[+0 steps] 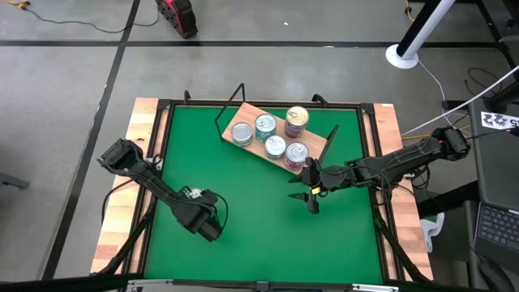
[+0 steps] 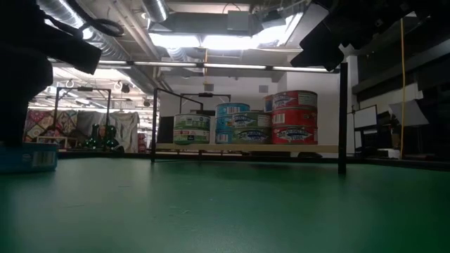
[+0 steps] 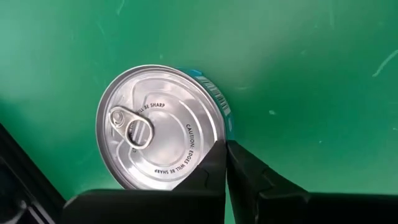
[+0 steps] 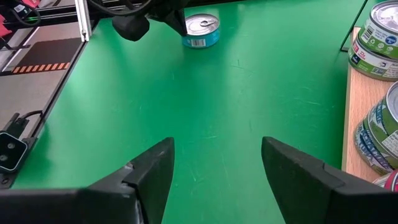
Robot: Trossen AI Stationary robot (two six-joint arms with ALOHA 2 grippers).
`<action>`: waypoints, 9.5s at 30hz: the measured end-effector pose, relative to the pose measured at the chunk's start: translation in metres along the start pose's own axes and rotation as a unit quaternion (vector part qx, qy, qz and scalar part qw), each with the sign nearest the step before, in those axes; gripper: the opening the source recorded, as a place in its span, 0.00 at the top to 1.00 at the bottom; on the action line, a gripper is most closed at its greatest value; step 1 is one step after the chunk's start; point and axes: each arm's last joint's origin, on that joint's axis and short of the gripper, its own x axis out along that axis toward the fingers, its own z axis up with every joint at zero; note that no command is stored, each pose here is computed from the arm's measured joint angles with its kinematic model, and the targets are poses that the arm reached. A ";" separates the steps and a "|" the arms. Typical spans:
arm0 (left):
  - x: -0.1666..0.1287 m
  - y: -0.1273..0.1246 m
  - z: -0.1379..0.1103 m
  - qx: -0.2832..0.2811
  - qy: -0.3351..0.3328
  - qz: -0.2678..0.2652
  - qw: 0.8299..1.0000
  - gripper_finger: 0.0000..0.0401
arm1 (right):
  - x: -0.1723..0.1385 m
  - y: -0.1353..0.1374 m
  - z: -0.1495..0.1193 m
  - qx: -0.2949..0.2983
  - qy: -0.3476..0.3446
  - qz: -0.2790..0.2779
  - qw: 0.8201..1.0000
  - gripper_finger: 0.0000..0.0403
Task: Stack canned seafood by type on shelf
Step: Stack the yellow-blue tuna can on top of the yellow-blue tuna can on the shelf, then return to Home Position
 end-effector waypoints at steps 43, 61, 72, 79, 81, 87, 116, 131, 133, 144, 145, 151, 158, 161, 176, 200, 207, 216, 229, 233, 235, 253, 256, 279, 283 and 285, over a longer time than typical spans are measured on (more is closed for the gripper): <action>-0.044 -0.022 0.135 0.114 -0.131 -0.282 0.944 1.00 | 0.021 0.003 -0.002 -0.158 -0.019 0.002 0.987 0.40; -0.055 0.014 0.170 0.109 -0.183 -0.285 0.934 1.00 | 0.013 0.004 0.005 -0.163 -0.044 0.004 0.986 0.40; -0.069 0.045 0.190 0.096 -0.229 -0.288 0.925 1.00 | -0.011 0.003 0.019 -0.155 -0.088 0.006 0.984 0.40; -0.073 0.066 0.203 0.090 -0.254 -0.279 0.922 1.00 | -0.021 0.002 0.024 -0.151 -0.109 0.008 0.982 0.40; -0.075 0.073 0.206 0.088 -0.264 -0.277 0.920 1.00 | -0.022 0.002 0.024 -0.151 -0.111 0.008 0.982 0.40; -0.080 0.091 0.221 0.084 -0.308 -0.272 0.908 1.00 | -0.022 0.002 0.024 -0.151 -0.110 0.007 0.982 0.40; -0.062 0.142 0.282 0.102 -0.355 -0.185 0.911 1.00 | -0.022 0.002 0.024 -0.151 -0.110 0.007 0.982 0.40; -0.049 0.138 0.287 0.161 -0.349 -0.128 0.914 1.00 | -0.022 0.002 0.024 -0.151 -0.109 0.007 0.982 0.40; -0.049 0.138 0.287 0.171 -0.352 -0.115 0.913 1.00 | -0.022 0.002 0.024 -0.151 -0.109 0.007 0.982 0.40; -0.046 0.137 0.287 0.226 -0.353 -0.092 0.903 1.00 | -0.021 0.002 0.024 -0.152 -0.108 0.008 0.982 0.40; -0.043 0.136 0.288 0.228 -0.348 -0.092 0.905 1.00 | -0.021 0.002 0.024 -0.152 -0.108 0.007 0.982 0.40; -0.035 0.131 0.288 0.238 -0.330 -0.091 0.909 1.00 | -0.021 0.002 0.022 -0.153 -0.101 0.007 0.983 0.40; -0.035 0.129 0.286 0.255 -0.326 -0.086 0.906 0.97 | -0.021 0.002 0.022 -0.153 -0.099 0.008 0.983 0.40; -0.035 0.129 0.285 0.255 -0.323 -0.087 0.907 0.90 | -0.021 0.002 0.022 -0.153 -0.099 0.008 0.983 0.40; -0.087 0.149 0.282 0.208 -0.362 -0.103 0.903 0.75 | -0.034 0.000 0.028 -0.148 -0.122 0.000 0.981 0.40; -0.157 0.265 0.065 0.067 -0.484 -0.247 0.837 1.00 | -0.210 -0.037 0.015 -0.100 -0.308 -0.039 0.945 0.80; -0.088 0.247 0.040 0.053 -0.541 -0.297 0.785 0.98 | -0.189 -0.040 -0.011 -0.112 -0.262 -0.046 0.957 0.96; -0.026 0.222 0.037 0.067 -0.626 -0.287 0.721 0.98 | -0.141 -0.041 -0.046 -0.098 -0.262 -0.047 0.959 0.90; 0.022 0.205 0.031 0.068 -0.642 -0.301 0.702 0.98 | -0.099 -0.047 -0.097 -0.051 -0.277 -0.033 0.959 0.97; 0.032 0.204 0.028 0.069 -0.663 -0.295 0.684 0.98 | -0.094 -0.049 -0.107 -0.031 -0.270 -0.028 0.962 0.98; 0.035 0.205 0.026 0.070 -0.672 -0.291 0.677 0.98 | -0.093 -0.049 -0.109 -0.023 -0.269 -0.026 0.963 0.98; 0.051 0.209 0.013 0.095 -0.663 -0.271 0.692 0.98 | -0.110 -0.054 -0.117 -0.022 -0.286 -0.017 0.958 0.98; 0.052 0.208 0.013 0.100 -0.660 -0.268 0.695 0.98 | -0.112 -0.055 -0.121 -0.022 -0.283 -0.017 0.959 0.98; 0.052 0.208 0.013 0.123 -0.666 -0.248 0.693 0.98 | -0.110 -0.056 -0.126 -0.027 -0.252 -0.032 0.967 0.98; 0.052 0.208 0.013 0.123 -0.666 -0.248 0.693 0.98 | -0.109 -0.056 -0.125 -0.021 -0.253 -0.019 0.967 0.98; 0.052 0.208 0.013 0.121 -0.665 -0.249 0.693 0.98 | -0.109 -0.054 -0.126 -0.044 -0.251 0.006 0.967 0.98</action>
